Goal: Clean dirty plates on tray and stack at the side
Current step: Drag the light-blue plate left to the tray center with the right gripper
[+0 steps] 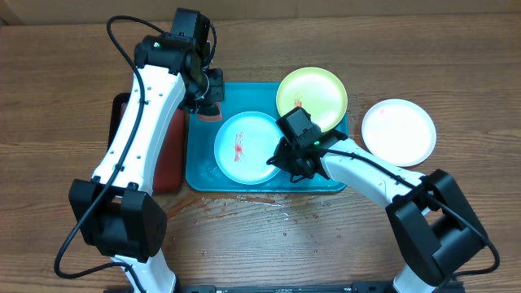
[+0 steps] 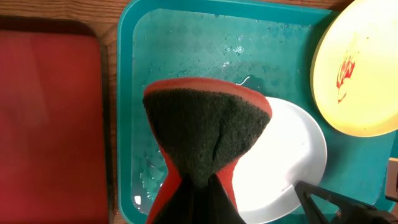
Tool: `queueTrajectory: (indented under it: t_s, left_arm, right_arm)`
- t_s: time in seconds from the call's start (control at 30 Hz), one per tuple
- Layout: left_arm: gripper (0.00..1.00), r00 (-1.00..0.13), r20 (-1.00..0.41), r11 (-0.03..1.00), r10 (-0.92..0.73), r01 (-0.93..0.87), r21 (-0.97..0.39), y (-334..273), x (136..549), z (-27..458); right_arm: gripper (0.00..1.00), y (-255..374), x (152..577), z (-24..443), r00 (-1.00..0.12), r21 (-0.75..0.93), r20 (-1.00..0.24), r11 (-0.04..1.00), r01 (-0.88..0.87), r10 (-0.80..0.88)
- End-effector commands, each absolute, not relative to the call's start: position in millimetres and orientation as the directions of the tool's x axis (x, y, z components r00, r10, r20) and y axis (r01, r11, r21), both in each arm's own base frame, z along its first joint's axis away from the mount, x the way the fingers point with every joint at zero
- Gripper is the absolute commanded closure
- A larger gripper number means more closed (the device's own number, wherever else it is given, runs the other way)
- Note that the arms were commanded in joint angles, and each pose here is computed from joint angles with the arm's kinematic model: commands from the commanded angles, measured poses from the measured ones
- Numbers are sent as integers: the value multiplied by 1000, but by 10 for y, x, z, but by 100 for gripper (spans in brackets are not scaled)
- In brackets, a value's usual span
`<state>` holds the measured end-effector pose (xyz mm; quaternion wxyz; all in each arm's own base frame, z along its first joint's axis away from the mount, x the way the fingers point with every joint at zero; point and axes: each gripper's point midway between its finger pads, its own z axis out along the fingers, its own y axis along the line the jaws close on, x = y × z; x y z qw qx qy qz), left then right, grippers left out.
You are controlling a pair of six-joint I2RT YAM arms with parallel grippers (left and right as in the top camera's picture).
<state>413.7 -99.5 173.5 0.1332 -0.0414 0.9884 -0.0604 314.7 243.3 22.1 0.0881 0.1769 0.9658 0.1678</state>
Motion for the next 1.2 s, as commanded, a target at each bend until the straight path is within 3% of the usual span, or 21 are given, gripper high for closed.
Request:
queueTrajectory:
  t_s: [0.0,0.07,0.2,0.43,0.67,1.03,1.17]
  left_arm:
    - [96,-955,-283,990,-93,-58,-131,-1024,4192,1799]
    - [96,-955,-282,990,-93,-57,-131,-1023,4192,1799]
    - [96,-955,-283,990,-93,-58,-131,-1024,4193,1799]
    - [96,-955,-283,990,-93,-58,-131,-1023,4194,1799]
    - [96,-953,-287,990,-93,-57,-132,-1025,4203,1803]
    - [96,-954,-286,990,-93,-57,-132,-1027,4209,1792]
    - [96,-957,-274,990,-92,-59,-128,-1029,4214,1739]
  right_arm:
    - [96,2547,3213,228,-922,388,-106,870,306,371]
    - [95,2578,3192,219,-935,395,-100,876,278,341]
    - [77,2576,3178,213,-958,382,-129,904,190,256]
    - [66,2391,3354,223,-960,361,-193,925,123,203]
    - [64,2460,3570,259,-945,374,-304,927,-6,117]
    - [65,2434,3501,-7,-955,372,-209,920,120,209]
    - [74,2456,3489,0,-958,383,-201,916,117,206]
